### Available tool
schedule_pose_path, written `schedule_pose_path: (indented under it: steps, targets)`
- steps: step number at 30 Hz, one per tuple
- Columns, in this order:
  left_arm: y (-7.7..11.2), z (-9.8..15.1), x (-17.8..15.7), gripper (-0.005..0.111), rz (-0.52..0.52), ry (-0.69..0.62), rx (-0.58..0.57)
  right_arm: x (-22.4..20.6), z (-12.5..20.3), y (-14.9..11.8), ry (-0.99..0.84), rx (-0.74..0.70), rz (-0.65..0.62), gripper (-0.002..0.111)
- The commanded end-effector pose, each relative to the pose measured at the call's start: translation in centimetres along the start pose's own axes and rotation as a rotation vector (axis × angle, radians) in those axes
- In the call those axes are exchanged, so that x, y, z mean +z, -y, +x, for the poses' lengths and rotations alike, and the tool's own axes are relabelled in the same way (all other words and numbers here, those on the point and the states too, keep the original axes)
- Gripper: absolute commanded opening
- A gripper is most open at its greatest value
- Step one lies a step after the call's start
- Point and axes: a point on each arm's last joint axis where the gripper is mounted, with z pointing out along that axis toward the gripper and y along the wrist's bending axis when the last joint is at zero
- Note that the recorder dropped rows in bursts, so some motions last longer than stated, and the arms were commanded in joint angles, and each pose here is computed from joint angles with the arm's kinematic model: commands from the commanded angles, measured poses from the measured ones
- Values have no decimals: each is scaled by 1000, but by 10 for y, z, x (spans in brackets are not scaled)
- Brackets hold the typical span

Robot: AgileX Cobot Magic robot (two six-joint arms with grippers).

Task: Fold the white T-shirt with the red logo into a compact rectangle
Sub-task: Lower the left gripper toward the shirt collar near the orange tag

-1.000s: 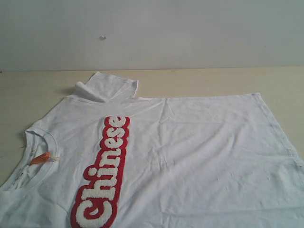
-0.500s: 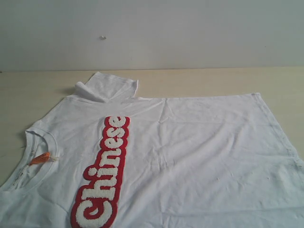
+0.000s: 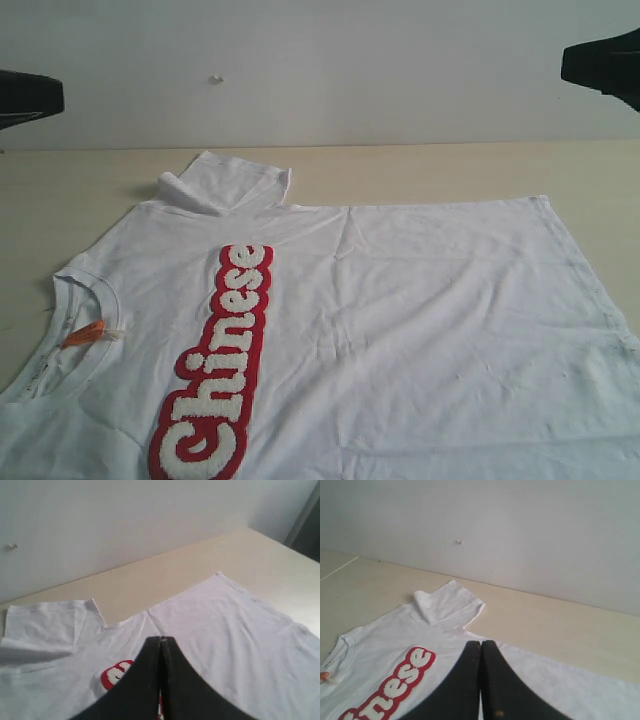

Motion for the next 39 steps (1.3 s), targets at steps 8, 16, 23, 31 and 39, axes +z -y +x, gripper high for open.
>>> schedule_pose_path:
  steps: [8,16,23,31,39]
  targets:
    - [1,11,15,0,11,-41,442,3,-11,3,15,-112,5,0]
    - [13,14,23,0,42,-51,522,3,-11,2,15,-103,0,0]
    - [21,26,23,0,136,-62,455,3,-11,2,15,-103,0,0]
    - [27,43,27,0,133,-8,508,3,-11,2,15,-103,0,0]
    - [19,71,29,0,-32,-58,760,3,-11,2,15,-103,0,0]
